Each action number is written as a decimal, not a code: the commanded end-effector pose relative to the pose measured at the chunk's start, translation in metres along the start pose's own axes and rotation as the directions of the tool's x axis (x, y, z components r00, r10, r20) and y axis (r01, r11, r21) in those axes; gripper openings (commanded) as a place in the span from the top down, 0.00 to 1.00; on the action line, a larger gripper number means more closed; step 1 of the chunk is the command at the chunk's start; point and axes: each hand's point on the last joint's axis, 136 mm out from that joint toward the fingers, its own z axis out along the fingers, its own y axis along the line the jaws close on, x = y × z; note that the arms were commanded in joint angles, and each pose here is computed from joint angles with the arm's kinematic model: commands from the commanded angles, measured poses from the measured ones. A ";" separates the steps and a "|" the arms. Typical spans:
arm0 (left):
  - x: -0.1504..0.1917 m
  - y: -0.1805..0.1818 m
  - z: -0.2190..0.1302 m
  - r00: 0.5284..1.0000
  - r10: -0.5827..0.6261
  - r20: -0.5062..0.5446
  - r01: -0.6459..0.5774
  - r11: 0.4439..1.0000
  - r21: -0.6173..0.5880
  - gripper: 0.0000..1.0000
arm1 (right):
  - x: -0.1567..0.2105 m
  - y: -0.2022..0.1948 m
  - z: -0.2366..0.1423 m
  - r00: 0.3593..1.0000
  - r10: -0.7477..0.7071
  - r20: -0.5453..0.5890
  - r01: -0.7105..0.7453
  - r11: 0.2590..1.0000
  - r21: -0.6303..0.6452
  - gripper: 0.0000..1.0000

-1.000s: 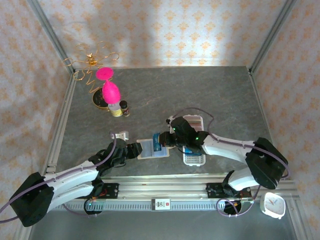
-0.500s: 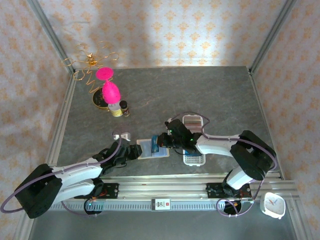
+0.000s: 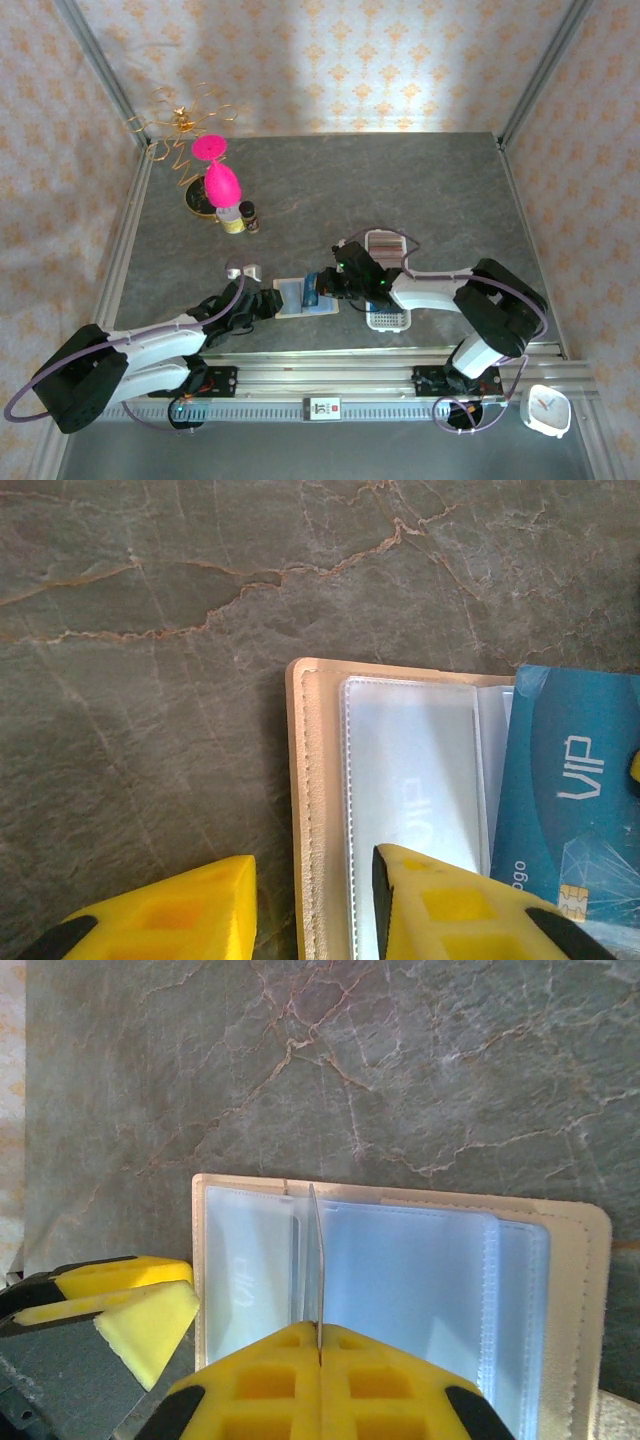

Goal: Put the credit cards into the card holder

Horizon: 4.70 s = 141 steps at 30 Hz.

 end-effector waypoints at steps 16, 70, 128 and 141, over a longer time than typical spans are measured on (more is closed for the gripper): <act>0.007 -0.008 0.006 0.999 0.011 -0.035 -0.010 0.999 0.038 0.76 | 0.008 0.001 0.005 0.997 0.073 -0.020 -0.074 0.996 -0.053 1.00; 0.009 -0.009 0.007 0.999 0.004 -0.047 -0.002 0.999 0.045 0.87 | 0.010 -0.012 0.000 0.988 0.150 0.036 -0.148 0.988 -0.054 1.00; 0.009 -0.010 0.008 0.999 0.003 -0.047 -0.001 0.999 0.052 0.87 | 0.019 0.004 0.019 0.998 0.062 -0.025 -0.063 0.998 -0.021 1.00; 0.011 -0.007 0.008 0.999 0.001 -0.049 0.001 0.999 0.049 0.88 | 0.013 -0.014 0.014 1.000 -0.004 -0.001 0.004 0.995 0.103 0.71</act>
